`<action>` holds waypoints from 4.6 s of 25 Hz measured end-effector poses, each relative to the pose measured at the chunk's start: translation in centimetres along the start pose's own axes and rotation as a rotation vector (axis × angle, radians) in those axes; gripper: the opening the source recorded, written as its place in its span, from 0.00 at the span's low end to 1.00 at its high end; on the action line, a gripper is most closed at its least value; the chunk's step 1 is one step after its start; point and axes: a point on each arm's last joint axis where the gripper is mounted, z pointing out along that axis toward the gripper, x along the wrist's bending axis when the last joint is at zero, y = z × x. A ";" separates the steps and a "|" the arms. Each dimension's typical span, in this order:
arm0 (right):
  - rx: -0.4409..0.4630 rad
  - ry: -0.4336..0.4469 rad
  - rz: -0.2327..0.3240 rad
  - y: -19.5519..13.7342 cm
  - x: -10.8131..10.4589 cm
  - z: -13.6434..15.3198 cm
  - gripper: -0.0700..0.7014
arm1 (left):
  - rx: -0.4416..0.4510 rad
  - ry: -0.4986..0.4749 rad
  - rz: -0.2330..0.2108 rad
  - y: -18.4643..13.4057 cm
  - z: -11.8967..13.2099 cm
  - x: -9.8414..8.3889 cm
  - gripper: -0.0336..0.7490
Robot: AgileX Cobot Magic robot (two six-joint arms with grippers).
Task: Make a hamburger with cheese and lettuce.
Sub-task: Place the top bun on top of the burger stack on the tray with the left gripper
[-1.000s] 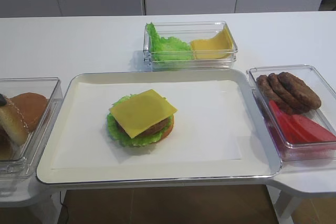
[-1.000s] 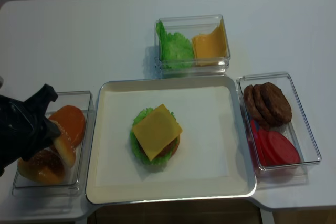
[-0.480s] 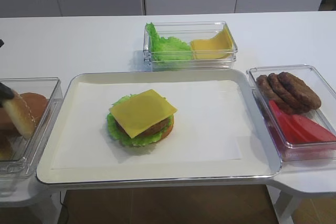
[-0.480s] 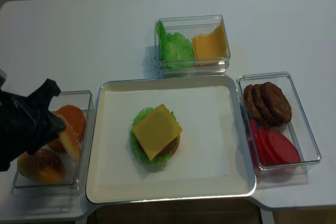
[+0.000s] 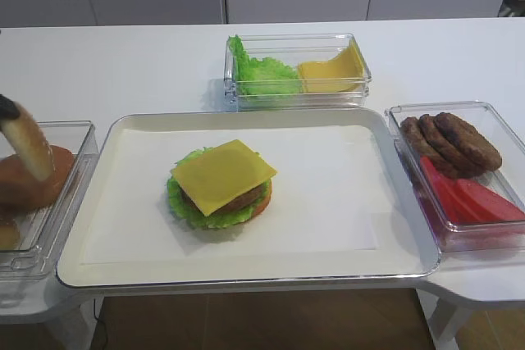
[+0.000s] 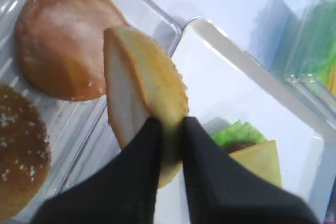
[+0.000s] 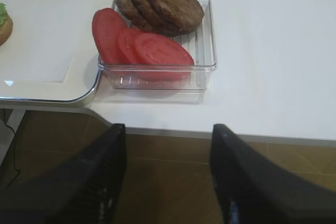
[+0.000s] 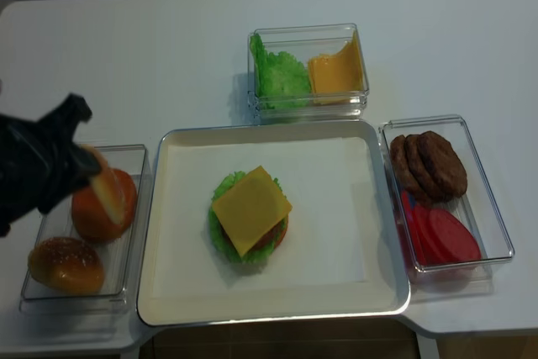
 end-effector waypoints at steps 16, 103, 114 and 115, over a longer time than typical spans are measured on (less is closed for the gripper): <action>0.000 0.000 0.000 0.0 0.0 0.0 0.62 | 0.069 -0.269 0.076 -0.2 -1.8 -3.6 0.14; 0.000 -0.002 -0.001 0.0 0.0 0.0 0.62 | 0.578 -0.806 0.077 -6.3 10.3 -4.0 0.12; 0.000 -0.002 -0.001 0.0 0.0 0.0 0.62 | 0.564 -0.796 0.082 -6.2 10.4 -3.9 0.12; 0.000 -0.002 -0.001 0.0 0.0 0.0 0.62 | 0.562 -0.794 0.082 -6.2 10.4 -3.9 0.12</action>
